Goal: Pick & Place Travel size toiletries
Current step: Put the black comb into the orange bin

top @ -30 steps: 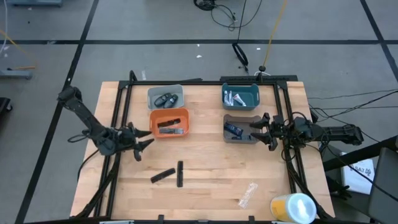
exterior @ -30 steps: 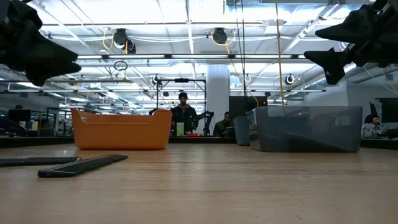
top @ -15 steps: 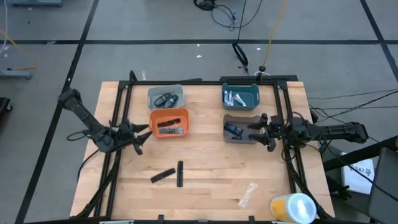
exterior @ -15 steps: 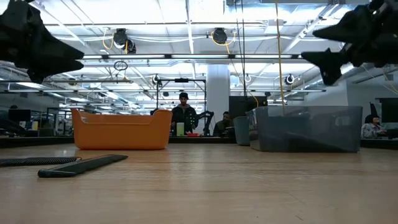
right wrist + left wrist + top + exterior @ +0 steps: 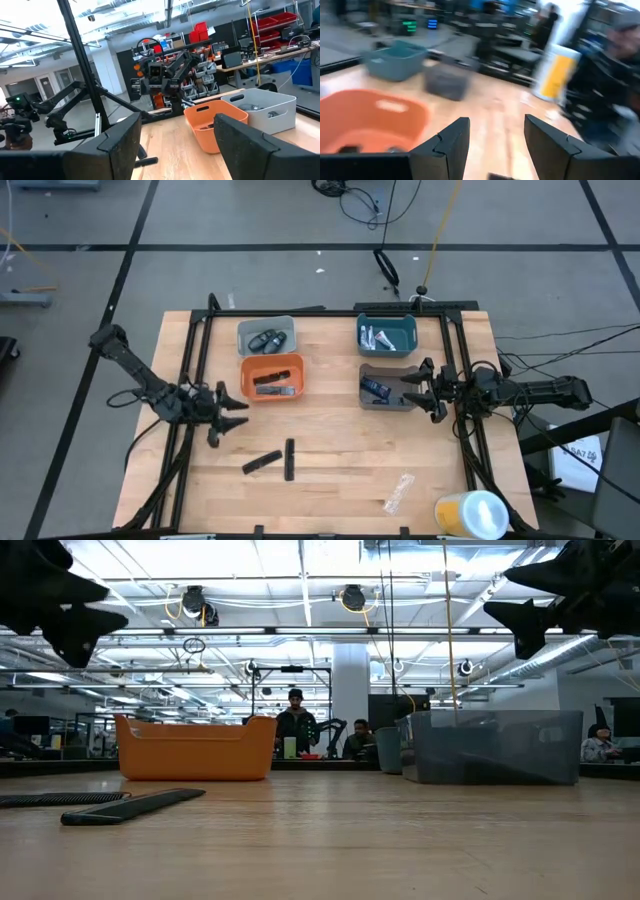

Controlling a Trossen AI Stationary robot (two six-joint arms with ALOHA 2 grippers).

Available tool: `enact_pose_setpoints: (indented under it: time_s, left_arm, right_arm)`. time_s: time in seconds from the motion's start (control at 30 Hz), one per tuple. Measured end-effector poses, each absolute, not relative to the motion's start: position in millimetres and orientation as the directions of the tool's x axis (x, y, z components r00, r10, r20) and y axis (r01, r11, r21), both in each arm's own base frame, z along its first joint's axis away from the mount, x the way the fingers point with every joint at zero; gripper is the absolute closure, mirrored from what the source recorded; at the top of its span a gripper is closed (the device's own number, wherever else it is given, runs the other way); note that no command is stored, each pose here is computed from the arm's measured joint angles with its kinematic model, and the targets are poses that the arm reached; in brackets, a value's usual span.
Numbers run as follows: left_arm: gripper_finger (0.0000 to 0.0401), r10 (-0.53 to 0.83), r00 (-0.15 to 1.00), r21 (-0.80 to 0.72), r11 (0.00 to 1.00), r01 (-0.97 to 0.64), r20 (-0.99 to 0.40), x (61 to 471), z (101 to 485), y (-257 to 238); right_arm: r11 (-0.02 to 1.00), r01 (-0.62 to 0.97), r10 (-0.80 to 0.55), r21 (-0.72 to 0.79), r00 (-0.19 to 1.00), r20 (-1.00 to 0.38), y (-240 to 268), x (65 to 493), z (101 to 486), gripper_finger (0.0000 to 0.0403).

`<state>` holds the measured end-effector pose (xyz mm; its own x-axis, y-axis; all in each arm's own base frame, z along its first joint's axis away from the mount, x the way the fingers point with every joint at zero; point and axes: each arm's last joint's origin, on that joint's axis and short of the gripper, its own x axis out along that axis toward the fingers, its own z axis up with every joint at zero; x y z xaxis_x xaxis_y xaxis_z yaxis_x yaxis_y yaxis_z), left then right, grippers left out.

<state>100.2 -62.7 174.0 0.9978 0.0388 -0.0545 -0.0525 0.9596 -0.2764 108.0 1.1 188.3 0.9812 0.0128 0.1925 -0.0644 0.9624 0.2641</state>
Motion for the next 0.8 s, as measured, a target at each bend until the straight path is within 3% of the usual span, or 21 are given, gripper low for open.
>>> enact_pose_setpoints:
  time_s: [0.33,0.57,0.8]
  left_arm:
    - [0.0215,-0.289,0.955,-0.025,0.956,0.291,0.065,106.3,187.4,-59.4]
    - [0.0215,-0.247,0.969,-0.059,0.968,0.245,-0.028,103.7,178.6,-44.5]
    - [0.0215,-0.263,0.965,-0.023,0.964,0.263,0.013,92.6,181.1,-39.1]
  right_arm:
    - [0.962,-0.065,0.013,0.266,0.981,0.193,1.1,108.0,188.4,0.0165]
    - [0.958,-0.074,0.02,0.276,0.981,0.193,1.2,108.0,188.4,0.0165]
    - [0.942,-0.234,0.191,0.241,0.963,0.19,6.2,107.4,188.3,0.0165]
